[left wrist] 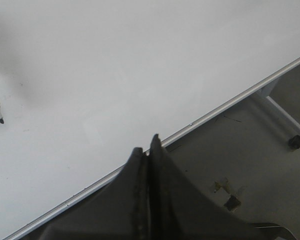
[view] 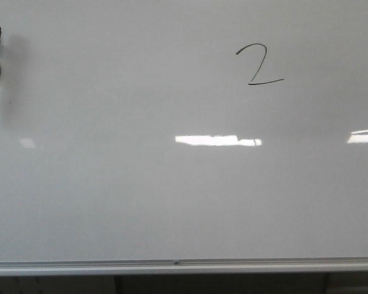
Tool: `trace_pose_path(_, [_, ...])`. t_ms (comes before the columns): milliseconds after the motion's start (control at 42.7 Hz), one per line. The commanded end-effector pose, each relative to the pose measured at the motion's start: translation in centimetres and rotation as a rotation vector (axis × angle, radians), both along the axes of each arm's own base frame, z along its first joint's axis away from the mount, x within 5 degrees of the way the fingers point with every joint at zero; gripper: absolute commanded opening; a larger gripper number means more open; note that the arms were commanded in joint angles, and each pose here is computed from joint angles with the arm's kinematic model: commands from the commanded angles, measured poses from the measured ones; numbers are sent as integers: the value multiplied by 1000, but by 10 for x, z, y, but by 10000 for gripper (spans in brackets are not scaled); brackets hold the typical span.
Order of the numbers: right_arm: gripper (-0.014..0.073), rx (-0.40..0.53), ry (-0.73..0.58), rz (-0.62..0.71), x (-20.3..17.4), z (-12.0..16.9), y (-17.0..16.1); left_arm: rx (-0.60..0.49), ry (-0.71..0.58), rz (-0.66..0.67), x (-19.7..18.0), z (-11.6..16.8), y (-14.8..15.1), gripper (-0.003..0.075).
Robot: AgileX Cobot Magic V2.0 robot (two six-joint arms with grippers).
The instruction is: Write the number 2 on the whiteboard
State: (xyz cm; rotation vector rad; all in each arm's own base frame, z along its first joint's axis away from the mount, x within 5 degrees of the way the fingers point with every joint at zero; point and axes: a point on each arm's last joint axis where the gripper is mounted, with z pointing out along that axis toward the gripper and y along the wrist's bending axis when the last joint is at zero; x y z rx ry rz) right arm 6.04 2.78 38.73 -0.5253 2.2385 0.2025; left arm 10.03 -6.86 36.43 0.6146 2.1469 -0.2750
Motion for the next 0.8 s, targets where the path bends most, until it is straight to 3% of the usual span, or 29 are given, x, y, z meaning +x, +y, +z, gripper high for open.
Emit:
trace_pose_path(0, [-69,14,-66,-13,2,9,-1,-51,-78,-13,1,15,-2,-20])
trace_pose_path(352, [-69,14,-66,-13,2,9,-1,-60,-86,-11,-3,14,2,-20])
trace_pose_path(539, [-69,13,-65,-13,2,9,-1,-109,-120,136,-11,9,26,-20])
trace_pose_path(774, [-69,13,-65,-13,2,9,-1,-199,-350,237,-34,-24,48,-20])
